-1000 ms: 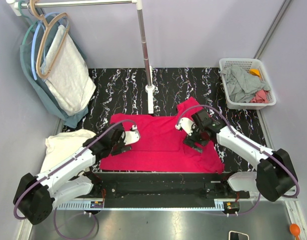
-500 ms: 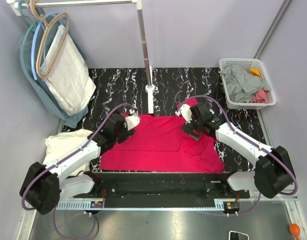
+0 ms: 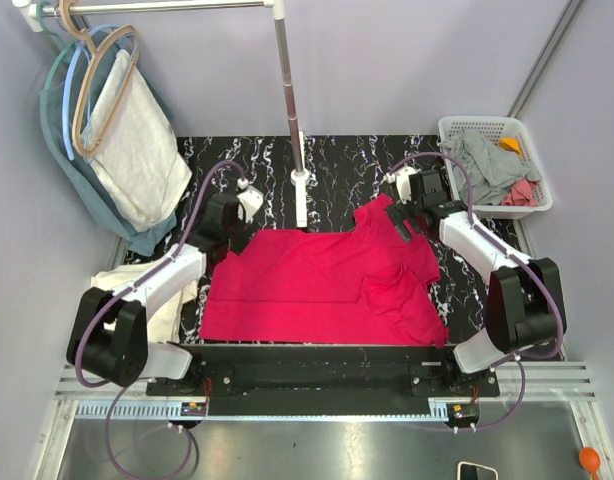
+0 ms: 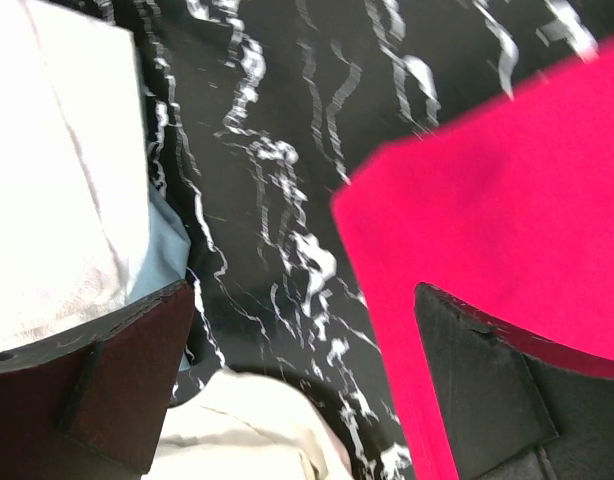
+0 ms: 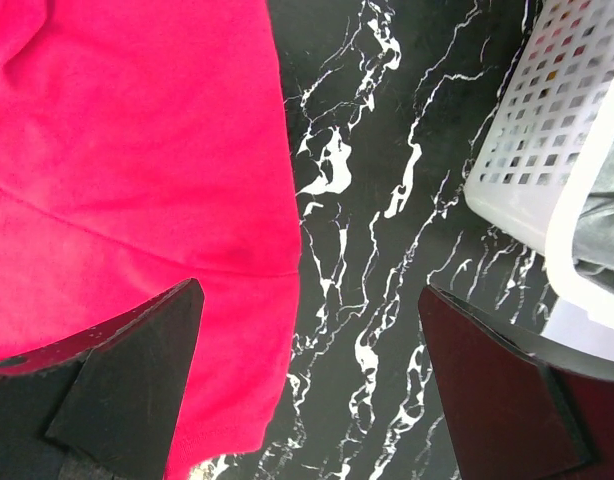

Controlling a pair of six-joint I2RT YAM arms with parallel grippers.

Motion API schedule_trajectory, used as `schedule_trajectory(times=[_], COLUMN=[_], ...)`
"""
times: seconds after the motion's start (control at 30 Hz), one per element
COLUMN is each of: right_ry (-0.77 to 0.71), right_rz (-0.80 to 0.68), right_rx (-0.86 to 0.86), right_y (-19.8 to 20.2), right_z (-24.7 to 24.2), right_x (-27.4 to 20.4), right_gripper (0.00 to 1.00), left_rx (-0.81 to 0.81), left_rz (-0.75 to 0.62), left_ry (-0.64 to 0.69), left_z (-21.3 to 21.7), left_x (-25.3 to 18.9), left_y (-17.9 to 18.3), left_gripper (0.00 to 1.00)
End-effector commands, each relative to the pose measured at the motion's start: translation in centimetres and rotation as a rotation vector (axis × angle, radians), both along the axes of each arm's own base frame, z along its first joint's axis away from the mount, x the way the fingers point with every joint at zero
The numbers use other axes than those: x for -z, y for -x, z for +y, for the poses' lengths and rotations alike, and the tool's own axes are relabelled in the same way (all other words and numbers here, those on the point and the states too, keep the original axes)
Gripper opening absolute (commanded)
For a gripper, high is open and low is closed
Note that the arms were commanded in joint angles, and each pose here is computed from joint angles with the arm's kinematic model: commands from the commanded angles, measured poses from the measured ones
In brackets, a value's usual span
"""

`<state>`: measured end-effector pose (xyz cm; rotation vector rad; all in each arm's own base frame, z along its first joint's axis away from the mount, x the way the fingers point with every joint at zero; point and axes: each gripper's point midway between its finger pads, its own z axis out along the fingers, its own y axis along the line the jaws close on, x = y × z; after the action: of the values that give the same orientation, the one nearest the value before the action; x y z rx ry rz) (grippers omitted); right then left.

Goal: Fold and stack the t-shirts
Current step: Fold the tshirt

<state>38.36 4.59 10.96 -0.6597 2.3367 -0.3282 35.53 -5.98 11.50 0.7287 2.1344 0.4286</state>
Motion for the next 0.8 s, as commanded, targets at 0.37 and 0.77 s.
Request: schedule_trajectory(times=[0.37,0.77], right_ry=[-0.152,-0.281], right_rz=[0.009,0.12], right_rx=[0.14,0.068], right_y=[-3.6,-2.8], right_z=[-0.6,2.3], right_x=[0.1,1.1], right_gripper=[1.0,1.0], left_rx=[0.039,0.102], left_rz=[-0.024,0.014], left_ry=[0.136,0.208], left_z=[-1.7,-3.1], left_x=[-1.8,-2.1], left_y=[-2.8,-2.9], left_gripper=[0.99,0.99])
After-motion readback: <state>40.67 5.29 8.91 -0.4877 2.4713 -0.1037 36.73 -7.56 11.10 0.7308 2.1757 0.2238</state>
